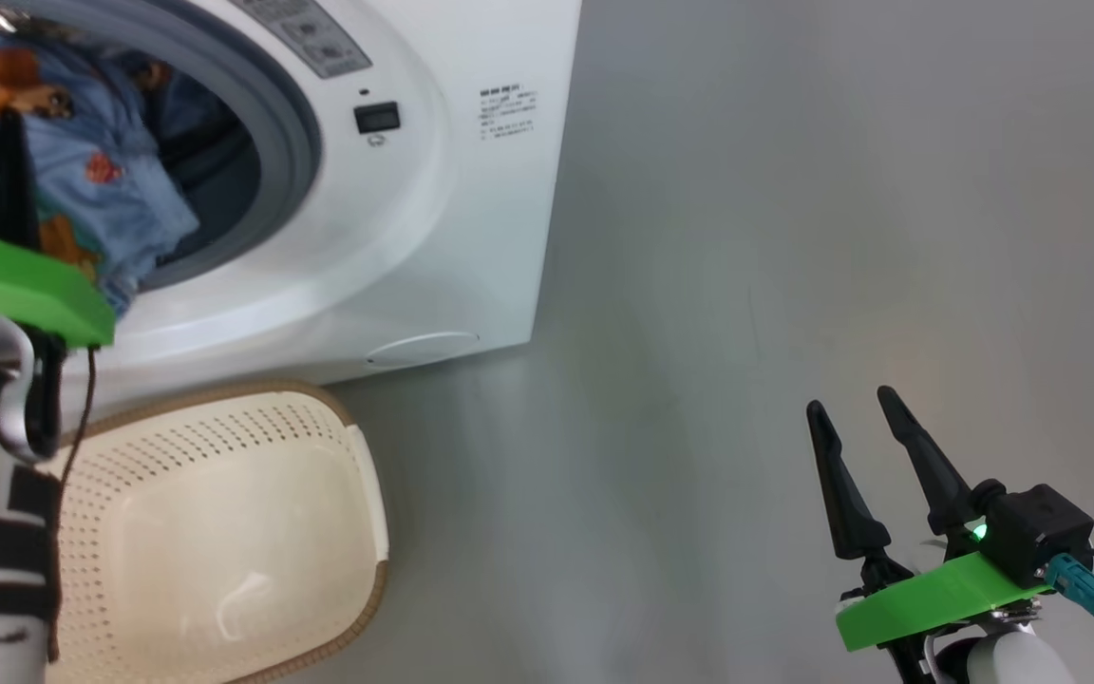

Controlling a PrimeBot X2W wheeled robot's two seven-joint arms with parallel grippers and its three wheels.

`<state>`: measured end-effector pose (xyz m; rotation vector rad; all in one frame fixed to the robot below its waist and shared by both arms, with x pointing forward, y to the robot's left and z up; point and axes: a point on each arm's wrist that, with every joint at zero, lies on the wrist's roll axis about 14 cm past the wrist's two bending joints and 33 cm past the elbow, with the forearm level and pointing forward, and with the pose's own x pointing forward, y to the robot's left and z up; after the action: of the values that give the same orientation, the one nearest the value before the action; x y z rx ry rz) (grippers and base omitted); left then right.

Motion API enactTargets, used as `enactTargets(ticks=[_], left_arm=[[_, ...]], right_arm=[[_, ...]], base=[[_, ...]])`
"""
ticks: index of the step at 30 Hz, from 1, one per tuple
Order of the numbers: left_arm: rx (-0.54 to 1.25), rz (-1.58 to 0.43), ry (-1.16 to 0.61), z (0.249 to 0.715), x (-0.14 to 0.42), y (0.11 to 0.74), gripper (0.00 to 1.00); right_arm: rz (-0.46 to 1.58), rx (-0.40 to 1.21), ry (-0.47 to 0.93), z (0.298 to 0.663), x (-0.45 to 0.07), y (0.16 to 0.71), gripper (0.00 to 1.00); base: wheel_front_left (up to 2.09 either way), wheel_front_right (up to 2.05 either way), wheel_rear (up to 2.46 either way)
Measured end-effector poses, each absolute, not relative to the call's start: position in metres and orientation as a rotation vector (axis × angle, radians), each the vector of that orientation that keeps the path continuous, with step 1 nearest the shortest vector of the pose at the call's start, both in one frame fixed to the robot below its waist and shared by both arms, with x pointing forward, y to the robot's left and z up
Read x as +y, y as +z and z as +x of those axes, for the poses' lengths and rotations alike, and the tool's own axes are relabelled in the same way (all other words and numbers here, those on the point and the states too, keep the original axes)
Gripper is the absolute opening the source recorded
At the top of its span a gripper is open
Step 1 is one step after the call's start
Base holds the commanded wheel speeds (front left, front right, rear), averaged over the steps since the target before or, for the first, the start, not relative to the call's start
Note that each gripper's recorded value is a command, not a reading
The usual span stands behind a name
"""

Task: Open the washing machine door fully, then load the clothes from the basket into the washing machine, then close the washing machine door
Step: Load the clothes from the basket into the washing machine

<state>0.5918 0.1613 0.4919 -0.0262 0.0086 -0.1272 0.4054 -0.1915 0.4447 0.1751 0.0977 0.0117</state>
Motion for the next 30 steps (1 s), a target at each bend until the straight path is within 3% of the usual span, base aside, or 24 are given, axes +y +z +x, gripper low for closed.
enactTargets(ticks=[19, 30], left_arm=[[0.109, -0.040, -0.120, 0.673, 0.158, 0.429, 0.00], [-0.093, 0.047, -0.119, 0.712, 0.151, 0.459, 0.00]], right_arm=[[0.173, 0.215, -0.034, 0.425, -0.202, 0.386, 1.00], [0.187, 0.288, -0.039, 0.427, -0.200, 0.356, 1.00]], base=[[0.00, 0.00, 0.00], [0.00, 0.00, 0.00]])
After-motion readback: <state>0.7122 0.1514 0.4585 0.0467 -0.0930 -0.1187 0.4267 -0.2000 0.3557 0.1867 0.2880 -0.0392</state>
